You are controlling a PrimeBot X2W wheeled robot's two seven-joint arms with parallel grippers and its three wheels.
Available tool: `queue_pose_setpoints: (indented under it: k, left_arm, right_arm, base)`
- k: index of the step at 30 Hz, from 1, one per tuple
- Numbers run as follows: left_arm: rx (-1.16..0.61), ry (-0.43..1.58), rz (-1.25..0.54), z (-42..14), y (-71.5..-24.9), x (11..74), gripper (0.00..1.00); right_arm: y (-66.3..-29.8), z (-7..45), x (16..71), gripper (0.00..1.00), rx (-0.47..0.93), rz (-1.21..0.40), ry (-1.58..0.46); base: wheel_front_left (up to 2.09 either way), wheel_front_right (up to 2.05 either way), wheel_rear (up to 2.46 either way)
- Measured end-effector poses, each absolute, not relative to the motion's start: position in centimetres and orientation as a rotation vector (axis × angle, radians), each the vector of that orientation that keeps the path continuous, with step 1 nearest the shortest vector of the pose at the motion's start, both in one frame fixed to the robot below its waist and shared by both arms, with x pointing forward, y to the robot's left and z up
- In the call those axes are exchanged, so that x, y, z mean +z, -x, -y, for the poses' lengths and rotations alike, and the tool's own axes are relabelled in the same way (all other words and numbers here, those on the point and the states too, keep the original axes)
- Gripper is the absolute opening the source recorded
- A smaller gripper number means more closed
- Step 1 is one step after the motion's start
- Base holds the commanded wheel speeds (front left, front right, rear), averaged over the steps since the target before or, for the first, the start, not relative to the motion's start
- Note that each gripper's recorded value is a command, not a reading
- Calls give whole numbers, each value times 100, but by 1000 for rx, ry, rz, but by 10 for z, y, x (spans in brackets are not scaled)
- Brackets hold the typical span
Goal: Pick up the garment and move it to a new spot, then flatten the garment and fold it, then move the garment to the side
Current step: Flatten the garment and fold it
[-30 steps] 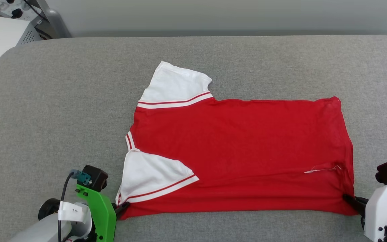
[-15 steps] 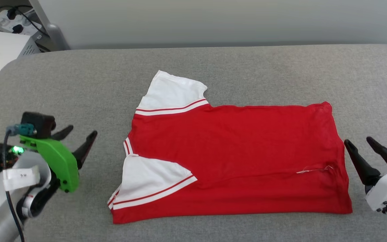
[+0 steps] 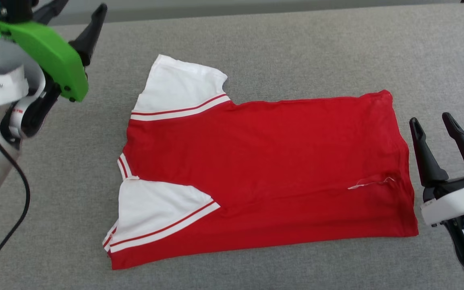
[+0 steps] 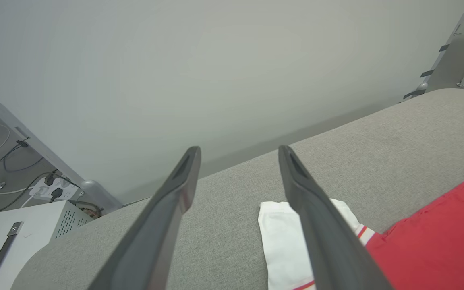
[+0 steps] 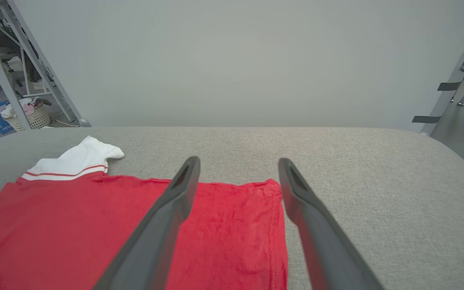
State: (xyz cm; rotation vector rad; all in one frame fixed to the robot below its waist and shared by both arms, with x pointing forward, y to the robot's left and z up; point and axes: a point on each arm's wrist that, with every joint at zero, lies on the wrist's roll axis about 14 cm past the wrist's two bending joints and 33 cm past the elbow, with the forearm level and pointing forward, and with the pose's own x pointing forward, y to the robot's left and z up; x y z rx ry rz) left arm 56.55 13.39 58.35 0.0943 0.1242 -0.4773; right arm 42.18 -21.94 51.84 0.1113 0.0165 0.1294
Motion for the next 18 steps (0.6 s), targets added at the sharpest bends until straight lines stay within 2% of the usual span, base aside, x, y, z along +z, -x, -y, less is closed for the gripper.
queue_pose_setpoints:
  k: [4, 7, 18]
  left_arm:
    - [-517, -100, -231, -116, -596, 565, 100]
    - [-548, -86, -436, -105, -609, 525, 100]
    - [-587, -188, -916, -93, -622, 417, 100]
  right_arm:
    - [-433, 218, 511, 100, 126, -27, -99]
    - [-440, 219, 502, 100, 123, -45, -89]
    - [-463, 221, 465, 100, 127, -126, -74]
  base:
    - [0, 0, 0]
    - [0, 0, 0]
    - [0, 0, 0]
